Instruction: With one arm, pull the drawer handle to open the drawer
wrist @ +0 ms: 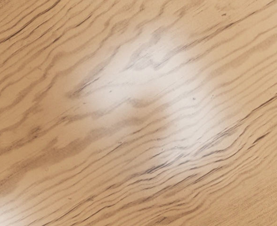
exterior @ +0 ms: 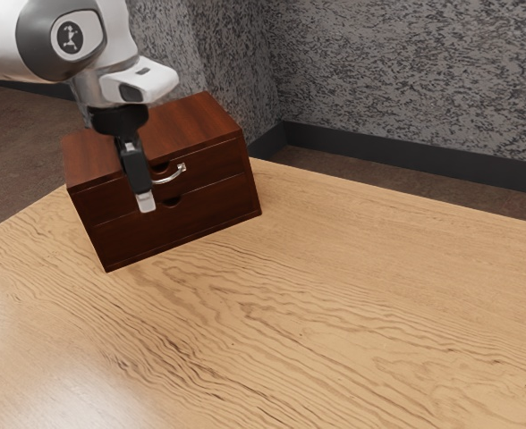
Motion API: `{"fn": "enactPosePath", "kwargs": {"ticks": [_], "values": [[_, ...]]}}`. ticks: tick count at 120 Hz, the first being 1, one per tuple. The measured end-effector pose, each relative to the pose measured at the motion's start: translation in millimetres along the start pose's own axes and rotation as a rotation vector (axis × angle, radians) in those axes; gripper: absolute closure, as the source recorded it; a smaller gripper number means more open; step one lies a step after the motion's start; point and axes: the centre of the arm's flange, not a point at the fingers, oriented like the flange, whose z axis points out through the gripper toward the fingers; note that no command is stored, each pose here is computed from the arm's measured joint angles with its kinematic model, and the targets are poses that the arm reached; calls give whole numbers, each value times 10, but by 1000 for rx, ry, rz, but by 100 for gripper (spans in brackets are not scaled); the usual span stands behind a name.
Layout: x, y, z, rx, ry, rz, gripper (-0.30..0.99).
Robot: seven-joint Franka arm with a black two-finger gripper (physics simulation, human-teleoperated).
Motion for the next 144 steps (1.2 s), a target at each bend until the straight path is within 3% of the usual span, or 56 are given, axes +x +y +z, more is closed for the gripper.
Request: {"fn": "enactPosePath", "kwargs": {"ticks": [36,65,80,96,115,144], "values": [[-35,-151,-43,39,26,84,0],[117,-1014,337,128,9,77,0],[199,-1198,507,168,5,109,3],[373,-1342,686,240,-6,146,12],[454,-1445,733,302,13,173,38],[492,-1619,904,316,42,183,54]]}}
